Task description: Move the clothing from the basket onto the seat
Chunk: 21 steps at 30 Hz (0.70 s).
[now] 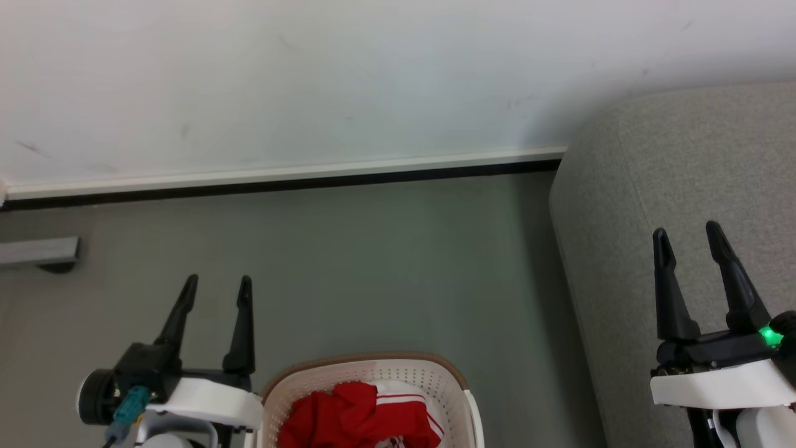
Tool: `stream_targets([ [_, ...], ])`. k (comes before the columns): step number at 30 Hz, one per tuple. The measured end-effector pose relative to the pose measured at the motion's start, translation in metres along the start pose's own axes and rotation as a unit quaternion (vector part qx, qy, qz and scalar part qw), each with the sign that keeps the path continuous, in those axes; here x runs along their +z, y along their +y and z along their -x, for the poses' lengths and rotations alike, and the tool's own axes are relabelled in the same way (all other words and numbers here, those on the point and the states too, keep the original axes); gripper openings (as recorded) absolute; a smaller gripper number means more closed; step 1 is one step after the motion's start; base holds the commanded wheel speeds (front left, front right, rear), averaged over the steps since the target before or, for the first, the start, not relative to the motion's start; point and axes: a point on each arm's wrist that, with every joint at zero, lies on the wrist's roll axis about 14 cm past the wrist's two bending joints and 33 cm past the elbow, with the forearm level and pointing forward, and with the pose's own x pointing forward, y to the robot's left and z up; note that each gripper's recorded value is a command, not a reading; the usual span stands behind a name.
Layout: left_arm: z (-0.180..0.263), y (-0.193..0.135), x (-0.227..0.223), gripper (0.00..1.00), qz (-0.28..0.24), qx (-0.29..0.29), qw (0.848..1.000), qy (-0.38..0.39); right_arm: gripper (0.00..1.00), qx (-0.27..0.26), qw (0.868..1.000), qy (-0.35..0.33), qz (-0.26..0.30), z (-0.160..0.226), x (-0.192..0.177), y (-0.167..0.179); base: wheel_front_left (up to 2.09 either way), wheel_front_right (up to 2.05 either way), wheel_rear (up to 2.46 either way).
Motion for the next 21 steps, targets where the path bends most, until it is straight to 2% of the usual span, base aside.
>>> stream_targets([
  [10,-0.029,-0.021,-0.070,1.00,0.022,-0.032,0.996,0.083,1.00,-0.013,1.000,-0.002,-0.006,-0.035,-0.016,-0.018,0.00,0.00,0.00],
  [21,-0.024,-0.061,-0.181,1.00,0.049,-0.097,0.965,0.237,1.00,-0.032,0.999,-0.013,-0.003,-0.069,-0.031,-0.042,0.00,0.00,0.00],
])
